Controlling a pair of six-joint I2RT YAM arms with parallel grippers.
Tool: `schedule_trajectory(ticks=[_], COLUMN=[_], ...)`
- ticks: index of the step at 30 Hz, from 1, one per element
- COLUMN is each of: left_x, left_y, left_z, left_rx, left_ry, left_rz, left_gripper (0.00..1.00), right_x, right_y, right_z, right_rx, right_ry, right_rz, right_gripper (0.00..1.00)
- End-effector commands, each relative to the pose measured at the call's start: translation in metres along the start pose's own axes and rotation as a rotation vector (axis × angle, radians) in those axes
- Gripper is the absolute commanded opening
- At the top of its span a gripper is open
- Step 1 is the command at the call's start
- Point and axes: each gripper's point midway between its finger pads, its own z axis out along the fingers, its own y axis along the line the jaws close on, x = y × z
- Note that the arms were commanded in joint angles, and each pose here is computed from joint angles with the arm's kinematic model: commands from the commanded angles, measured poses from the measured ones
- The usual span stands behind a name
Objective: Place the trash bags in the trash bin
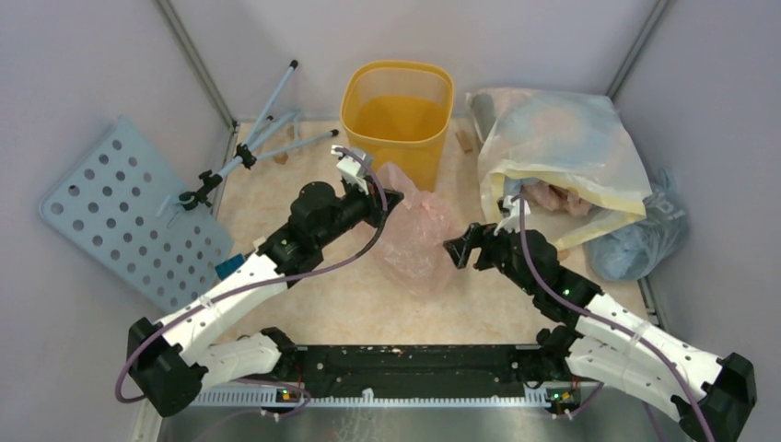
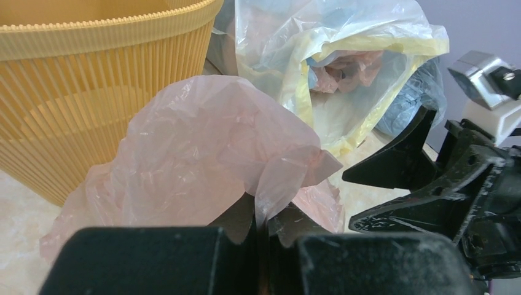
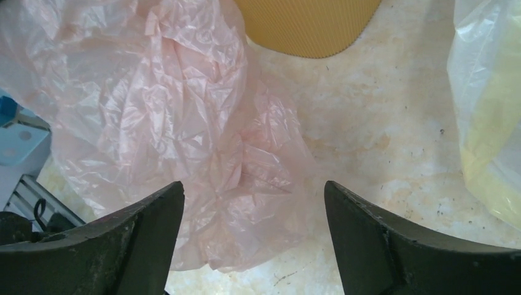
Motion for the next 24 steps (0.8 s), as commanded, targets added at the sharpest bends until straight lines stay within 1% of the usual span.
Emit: schedule_trajectory(ticks=[1,4,9,15,16,18,22,24], left_x=[-0.038,-0.038,-0.04,-0.042,-0.042,-0.043,-0.054,-0.067], left_y=[-0.013,-0.013,-0.015,-0.015,-0.015,-0.014,-0.008,-0.005], left_z=[-0.013,-0.017,-0.021,-0.023,-0.024,-0.025,-0.033,-0.042], left_rx=[0.032,0.028,0.033,0.032,0.031,0.022,-0.028,-0.058], left_ry=[-0.089,-0.086,-0.093,-0.098,-0.097,-0.097,-0.115,-0.151], left_rz=[0.025,0.024,0.022,0.03,0.032,0.035,0.056,0.069], left_gripper=[0.08,0.09,0.09,0.09,0.09,0.08,0.08,0.07], right_x=[-0.014,-0.008,-0.002,-0.017,-0.02,-0.023,-0.018,-0.014], right_y=[0.017,0.02,0.018,0.025,0.023,0.016,-0.015,-0.027], right_z=[0.004,0.007,0.011,0.019,0.021,0.024,0.024,0.021], right_rx=[-0.061,-0.084,-0.081,-0.081,-0.063,-0.011,0.168,0.223], right_ry=[-0.021,-0.006,0.006,-0.046,-0.053,-0.065,-0.052,-0.053], right_rz=[-0.035,-0.043,-0.041,-0.011,-0.001,0.019,0.041,0.038], right_gripper=[0.81,0.77,0.76,0.78,0.75,0.65,0.36,0.25])
